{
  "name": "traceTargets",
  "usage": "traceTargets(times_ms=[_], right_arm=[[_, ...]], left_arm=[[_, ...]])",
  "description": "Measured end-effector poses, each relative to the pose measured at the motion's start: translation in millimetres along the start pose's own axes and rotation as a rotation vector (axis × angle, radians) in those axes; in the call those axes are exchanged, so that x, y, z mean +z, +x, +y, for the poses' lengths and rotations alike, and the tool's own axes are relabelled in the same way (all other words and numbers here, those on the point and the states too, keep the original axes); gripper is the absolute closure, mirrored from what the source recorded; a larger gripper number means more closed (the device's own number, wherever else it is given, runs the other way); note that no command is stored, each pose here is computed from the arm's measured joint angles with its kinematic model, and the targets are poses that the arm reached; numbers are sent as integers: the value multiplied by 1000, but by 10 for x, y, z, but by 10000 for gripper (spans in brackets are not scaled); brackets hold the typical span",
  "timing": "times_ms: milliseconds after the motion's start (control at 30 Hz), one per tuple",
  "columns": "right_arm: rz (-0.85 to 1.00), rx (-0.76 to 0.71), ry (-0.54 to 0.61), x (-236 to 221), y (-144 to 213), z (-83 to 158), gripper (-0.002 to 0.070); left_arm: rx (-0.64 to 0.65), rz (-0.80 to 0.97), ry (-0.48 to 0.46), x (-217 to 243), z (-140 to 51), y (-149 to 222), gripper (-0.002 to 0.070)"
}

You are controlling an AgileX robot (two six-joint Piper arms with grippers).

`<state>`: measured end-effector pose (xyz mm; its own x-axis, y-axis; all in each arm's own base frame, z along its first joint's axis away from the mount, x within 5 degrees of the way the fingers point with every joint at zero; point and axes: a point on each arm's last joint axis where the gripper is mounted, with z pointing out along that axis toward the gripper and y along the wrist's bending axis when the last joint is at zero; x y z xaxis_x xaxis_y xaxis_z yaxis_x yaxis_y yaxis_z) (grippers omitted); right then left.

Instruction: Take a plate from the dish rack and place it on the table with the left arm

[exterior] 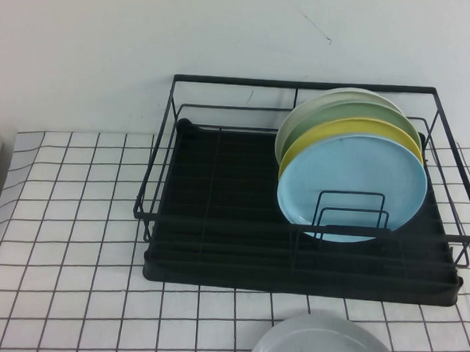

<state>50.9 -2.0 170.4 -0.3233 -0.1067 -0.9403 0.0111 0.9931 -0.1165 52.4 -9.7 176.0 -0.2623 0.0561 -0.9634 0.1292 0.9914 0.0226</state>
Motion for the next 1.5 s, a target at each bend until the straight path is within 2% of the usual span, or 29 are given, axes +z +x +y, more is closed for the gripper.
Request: traceTargets(times_ms=[200,433,567,767,900,1000,1167,1333,1500], right_arm=[[0,0,0,0,0,0,678],[0,0,0,0,0,0,678],[0,0,0,0,0,0,678],[0,0,0,0,0,0,678],[0,0,0,0,0,0,678],[0,0,0,0,0,0,678],[0,0,0,0,0,0,678],[0,0,0,0,0,0,678],[0,0,0,0,0,0,678]], left_arm=[[-47,-9,16,0,-14,-9,678],[-493,-123,132,-10,-88,-127,678],[-619,-172,144,-18,-76,-175,678],[-714,-198,157,-23,-68,-203,678],[-641,-133,242,-88,-164,-335,678],[-552,-59,293,-149,-222,-617,678],[-382,158,389,-90,-305,-1156,678],[-167,277,505,184,-333,-1715,678],[-56,307,641,680,-373,-2154,678]])
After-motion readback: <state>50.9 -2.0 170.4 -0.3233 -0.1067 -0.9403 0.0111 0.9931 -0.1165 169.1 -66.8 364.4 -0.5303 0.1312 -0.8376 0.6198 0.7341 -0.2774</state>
